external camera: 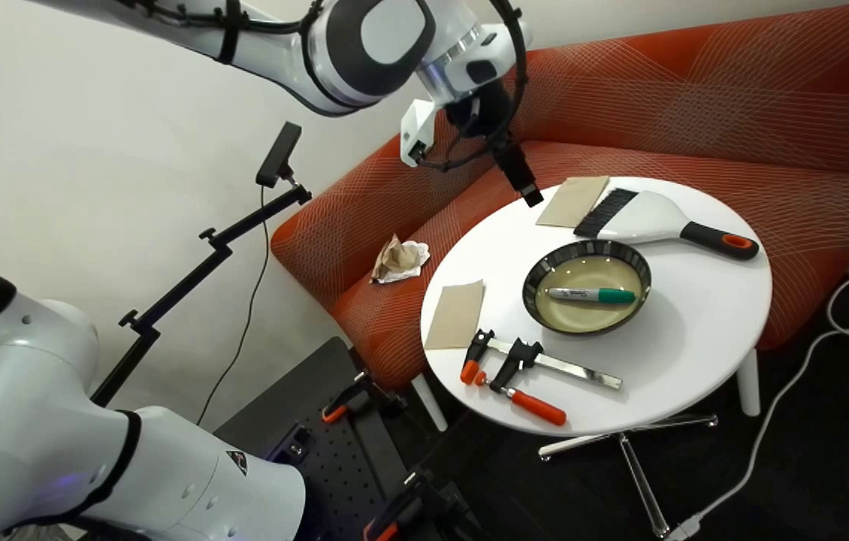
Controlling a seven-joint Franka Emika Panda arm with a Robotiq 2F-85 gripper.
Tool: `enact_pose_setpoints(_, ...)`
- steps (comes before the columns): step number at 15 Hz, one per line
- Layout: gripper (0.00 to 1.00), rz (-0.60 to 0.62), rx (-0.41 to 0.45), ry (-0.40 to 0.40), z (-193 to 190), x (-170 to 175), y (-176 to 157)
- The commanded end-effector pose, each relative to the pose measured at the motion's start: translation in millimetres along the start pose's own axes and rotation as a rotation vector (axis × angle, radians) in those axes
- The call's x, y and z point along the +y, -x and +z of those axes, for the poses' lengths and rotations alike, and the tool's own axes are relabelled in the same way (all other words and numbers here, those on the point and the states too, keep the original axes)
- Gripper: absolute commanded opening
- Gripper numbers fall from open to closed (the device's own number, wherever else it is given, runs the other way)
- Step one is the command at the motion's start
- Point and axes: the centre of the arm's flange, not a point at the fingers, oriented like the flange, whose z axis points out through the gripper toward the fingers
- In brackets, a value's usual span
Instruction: Remove the marker from the bowl and put it on the table
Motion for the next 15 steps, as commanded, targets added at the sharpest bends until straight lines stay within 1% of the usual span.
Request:
enact_pose_setpoints(1,1.00,0.017,-0.008,0.006,7.5,-0.1,-1.7)
enact_pose_setpoints(3,1.00,0.028,-0.013,0.009,13.6,-3.0,-3.8)
enact_pose_setpoints(9,1.00,0.034,-0.009,0.004,13.7,-6.0,-8.3)
enact_pose_setpoints(15,1.00,0.122,-0.051,0.003,48.7,0.2,-31.9)
